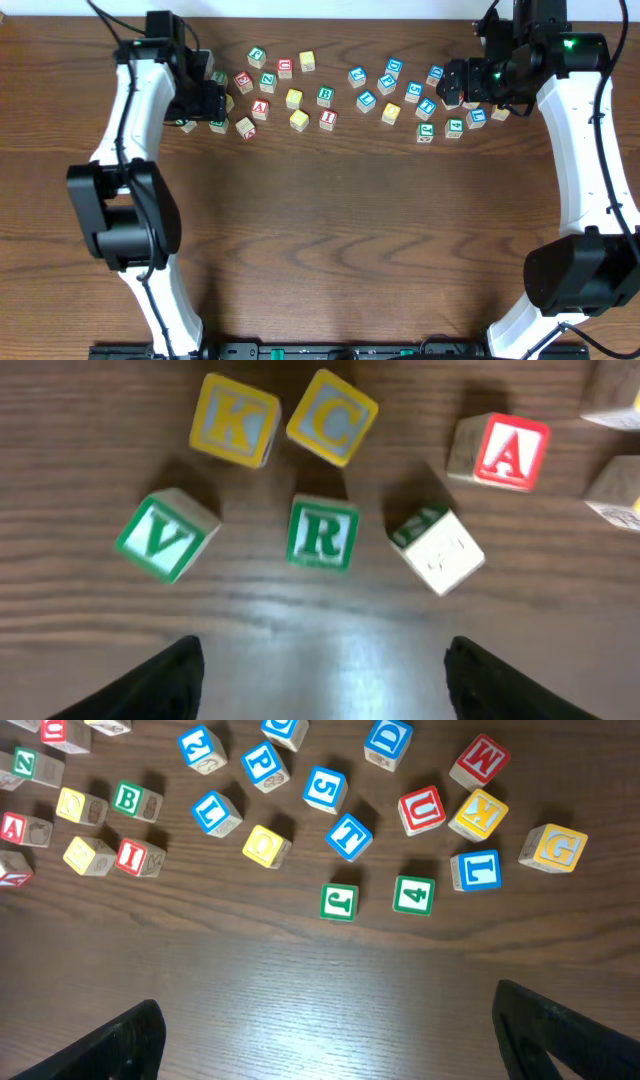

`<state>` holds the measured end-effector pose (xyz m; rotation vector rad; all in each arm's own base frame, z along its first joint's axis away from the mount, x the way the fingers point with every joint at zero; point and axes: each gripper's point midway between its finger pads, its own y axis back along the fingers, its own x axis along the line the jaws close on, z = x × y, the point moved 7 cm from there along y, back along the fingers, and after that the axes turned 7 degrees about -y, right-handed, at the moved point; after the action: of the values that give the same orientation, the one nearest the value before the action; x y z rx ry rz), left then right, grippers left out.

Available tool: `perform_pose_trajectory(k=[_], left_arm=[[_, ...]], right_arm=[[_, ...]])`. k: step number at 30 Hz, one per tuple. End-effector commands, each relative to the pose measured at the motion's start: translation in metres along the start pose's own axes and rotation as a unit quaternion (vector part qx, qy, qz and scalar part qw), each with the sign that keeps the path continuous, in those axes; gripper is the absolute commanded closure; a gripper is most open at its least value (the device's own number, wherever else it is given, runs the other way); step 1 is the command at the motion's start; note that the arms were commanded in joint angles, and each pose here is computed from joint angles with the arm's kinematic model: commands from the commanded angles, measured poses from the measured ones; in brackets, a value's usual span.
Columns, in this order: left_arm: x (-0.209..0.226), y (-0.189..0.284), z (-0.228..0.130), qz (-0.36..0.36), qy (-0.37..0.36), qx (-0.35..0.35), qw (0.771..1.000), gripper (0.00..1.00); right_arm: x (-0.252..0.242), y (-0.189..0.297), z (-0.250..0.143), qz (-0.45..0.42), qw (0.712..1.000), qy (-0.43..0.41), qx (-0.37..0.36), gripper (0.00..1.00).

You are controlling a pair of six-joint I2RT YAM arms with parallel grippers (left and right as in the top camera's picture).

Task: Spell out ROBOT
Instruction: 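Lower the left gripper onto the green R block and close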

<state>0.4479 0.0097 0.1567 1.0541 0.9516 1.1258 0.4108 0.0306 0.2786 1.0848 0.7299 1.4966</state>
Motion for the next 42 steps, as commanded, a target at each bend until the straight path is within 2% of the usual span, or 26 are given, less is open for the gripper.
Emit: perform_pose_trajectory(k=[1, 6, 16, 19, 33, 42], left_arm=[[0.002, -0.010, 0.007, 0.029, -0.007, 0.000, 1.000, 0.28], [0.000, -0.024, 0.013, 0.029, -0.004, -0.006, 1.000, 0.35], [0.000, -0.052, 0.014, 0.030, 0.007, 0.006, 1.000, 0.40], [-0.001, -0.056, 0.014, 0.029, 0.008, 0.008, 1.000, 0.44], [-0.001, -0.069, 0.013, 0.031, 0.011, -0.003, 0.999, 0.45], [0.001, -0.084, 0.010, 0.035, 0.012, 0.008, 0.999, 0.52]], right_arm=[[0.004, 0.005, 0.003, 0.006, 1.000, 0.009, -0.007, 0.01], [0.004, 0.005, 0.003, 0.006, 1.000, 0.009, -0.009, 0.01], [0.004, 0.005, 0.003, 0.006, 1.000, 0.009, -0.009, 0.01], [0.004, 0.005, 0.003, 0.006, 1.000, 0.009, -0.009, 0.01], [0.004, 0.005, 0.004, 0.005, 1.000, 0.010, -0.010, 0.01], [0.004, 0.005, 0.004, 0.004, 1.000, 0.010, -0.011, 0.01]])
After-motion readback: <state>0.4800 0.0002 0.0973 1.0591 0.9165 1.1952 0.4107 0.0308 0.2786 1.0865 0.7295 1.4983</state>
